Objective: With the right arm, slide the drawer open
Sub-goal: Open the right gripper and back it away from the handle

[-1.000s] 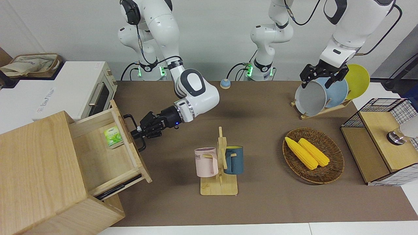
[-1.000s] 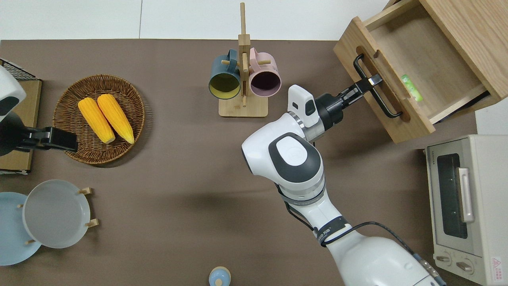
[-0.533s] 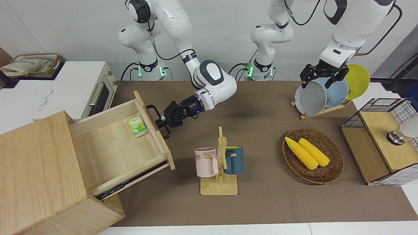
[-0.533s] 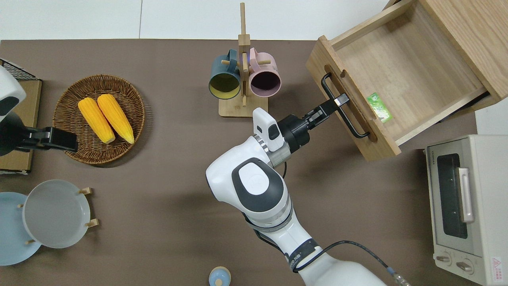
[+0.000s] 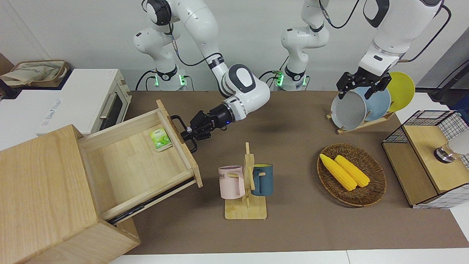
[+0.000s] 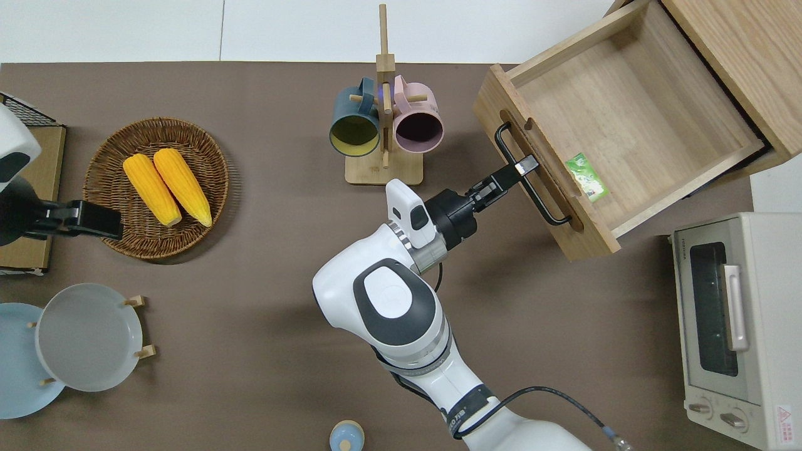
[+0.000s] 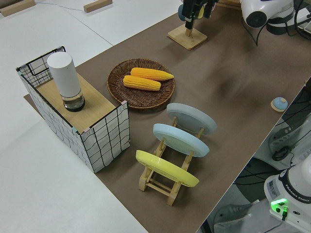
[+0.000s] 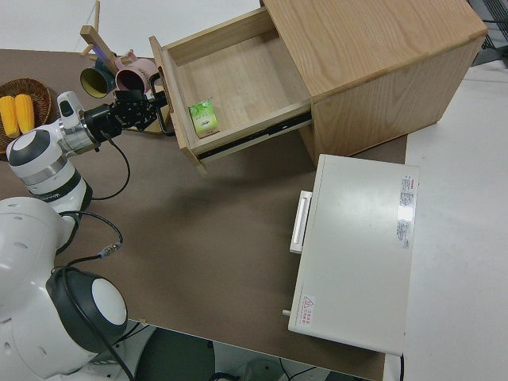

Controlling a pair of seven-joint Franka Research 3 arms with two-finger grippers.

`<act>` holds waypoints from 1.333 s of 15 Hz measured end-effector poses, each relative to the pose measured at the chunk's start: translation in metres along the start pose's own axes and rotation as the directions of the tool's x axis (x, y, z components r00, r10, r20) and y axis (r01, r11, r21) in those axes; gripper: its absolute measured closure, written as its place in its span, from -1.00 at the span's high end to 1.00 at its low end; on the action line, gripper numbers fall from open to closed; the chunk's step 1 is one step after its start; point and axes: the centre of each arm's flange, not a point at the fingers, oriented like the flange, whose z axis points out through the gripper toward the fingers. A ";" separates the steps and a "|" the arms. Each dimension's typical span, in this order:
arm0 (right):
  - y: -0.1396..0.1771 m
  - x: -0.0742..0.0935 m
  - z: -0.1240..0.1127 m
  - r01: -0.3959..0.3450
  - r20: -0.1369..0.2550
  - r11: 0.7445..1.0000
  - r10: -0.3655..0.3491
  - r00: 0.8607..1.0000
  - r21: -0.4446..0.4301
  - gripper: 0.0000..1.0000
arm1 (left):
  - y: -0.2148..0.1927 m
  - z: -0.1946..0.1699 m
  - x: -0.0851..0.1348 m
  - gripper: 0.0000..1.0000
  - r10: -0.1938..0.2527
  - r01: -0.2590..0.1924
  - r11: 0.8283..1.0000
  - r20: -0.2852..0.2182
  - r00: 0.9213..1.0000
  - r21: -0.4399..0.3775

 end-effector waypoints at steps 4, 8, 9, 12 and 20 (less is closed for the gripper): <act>0.001 0.002 -0.003 -0.009 -0.010 1.000 0.009 1.000 0.008 -0.57 | 0.000 0.000 0.000 0.99 0.000 0.000 1.000 0.000 1.000 0.000; 0.008 0.005 -0.015 -0.031 -0.029 0.999 0.031 0.999 0.015 -0.12 | 0.000 0.000 0.000 0.99 0.000 0.000 1.000 0.000 1.000 0.000; 0.010 0.006 -0.017 -0.036 -0.031 0.999 0.036 0.999 0.016 0.08 | 0.000 0.000 0.000 0.99 0.000 0.000 1.000 0.000 1.000 0.000; 0.012 0.007 -0.018 -0.040 -0.033 0.999 0.041 0.999 0.016 0.68 | 0.000 0.000 0.000 0.99 0.000 0.000 1.000 0.000 1.000 0.000; 0.011 0.006 -0.036 -0.046 -0.030 0.997 0.048 0.998 0.063 0.97 | 0.000 0.000 0.000 0.99 0.000 0.000 1.000 0.000 1.000 0.000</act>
